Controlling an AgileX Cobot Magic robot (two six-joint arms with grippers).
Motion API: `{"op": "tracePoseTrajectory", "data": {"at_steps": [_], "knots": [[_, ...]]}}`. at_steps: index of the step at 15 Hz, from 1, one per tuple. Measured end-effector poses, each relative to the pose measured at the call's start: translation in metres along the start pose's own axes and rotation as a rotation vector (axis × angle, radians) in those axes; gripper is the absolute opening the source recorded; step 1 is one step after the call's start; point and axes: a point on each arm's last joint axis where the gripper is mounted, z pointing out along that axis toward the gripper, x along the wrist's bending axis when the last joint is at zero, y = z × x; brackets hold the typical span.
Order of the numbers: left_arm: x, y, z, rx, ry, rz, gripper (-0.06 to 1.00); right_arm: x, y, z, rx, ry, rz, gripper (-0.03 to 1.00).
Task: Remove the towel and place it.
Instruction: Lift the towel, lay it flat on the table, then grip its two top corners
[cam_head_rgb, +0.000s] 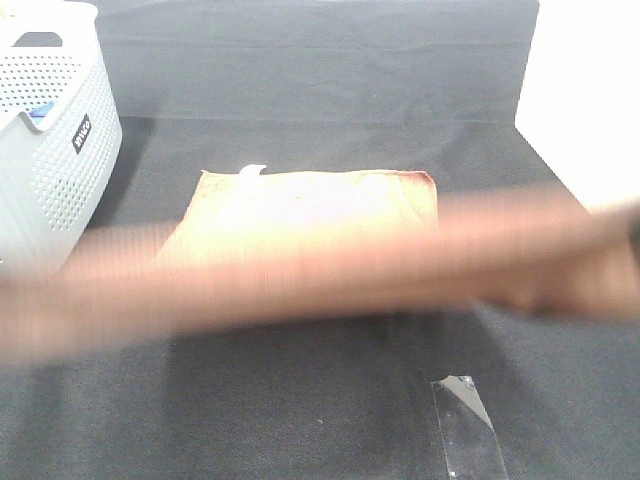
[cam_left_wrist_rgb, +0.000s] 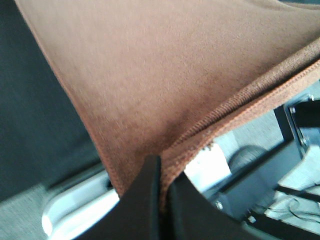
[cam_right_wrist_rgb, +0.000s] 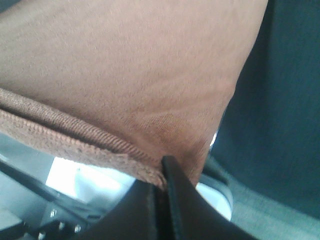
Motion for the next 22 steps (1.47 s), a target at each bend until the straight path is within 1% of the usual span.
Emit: {"op": "tracePoseTrajectory", "data": {"at_steps": [1,3,6,7,8,9,14,17,20,22], "knots": [[0.007,-0.014,0.013,0.057,-0.015,-0.045,0.00,-0.003,-0.012,0.008,0.035,0.010,0.022,0.01],[0.012,-0.023,0.023,0.101,-0.029,-0.083,0.00,-0.006,-0.022,0.017,0.071,0.014,0.047,0.01],[0.022,-0.038,0.039,0.176,-0.028,-0.140,0.00,-0.012,-0.042,0.040,0.174,0.032,0.109,0.01],[0.026,-0.042,0.044,0.200,-0.022,-0.156,0.00,-0.014,-0.048,0.050,0.221,0.037,0.131,0.01],[0.031,-0.044,0.056,0.269,-0.007,-0.198,0.00,-0.019,-0.054,0.068,0.316,0.031,0.166,0.01],[0.033,-0.042,0.064,0.306,0.006,-0.208,0.00,-0.021,-0.054,0.075,0.357,0.025,0.171,0.01],[0.047,-0.034,0.100,0.504,0.070,-0.265,0.00,-0.032,-0.050,0.120,0.601,0.029,0.148,0.01],[0.052,-0.034,0.117,0.603,0.062,-0.290,0.00,-0.040,-0.047,0.142,0.667,0.015,0.143,0.01],[0.060,-0.035,0.136,0.694,0.082,-0.310,0.00,-0.044,-0.047,0.159,0.704,0.033,0.122,0.01],[0.064,-0.036,0.143,0.733,0.093,-0.323,0.00,-0.046,-0.050,0.167,0.735,0.041,0.125,0.01]]}}
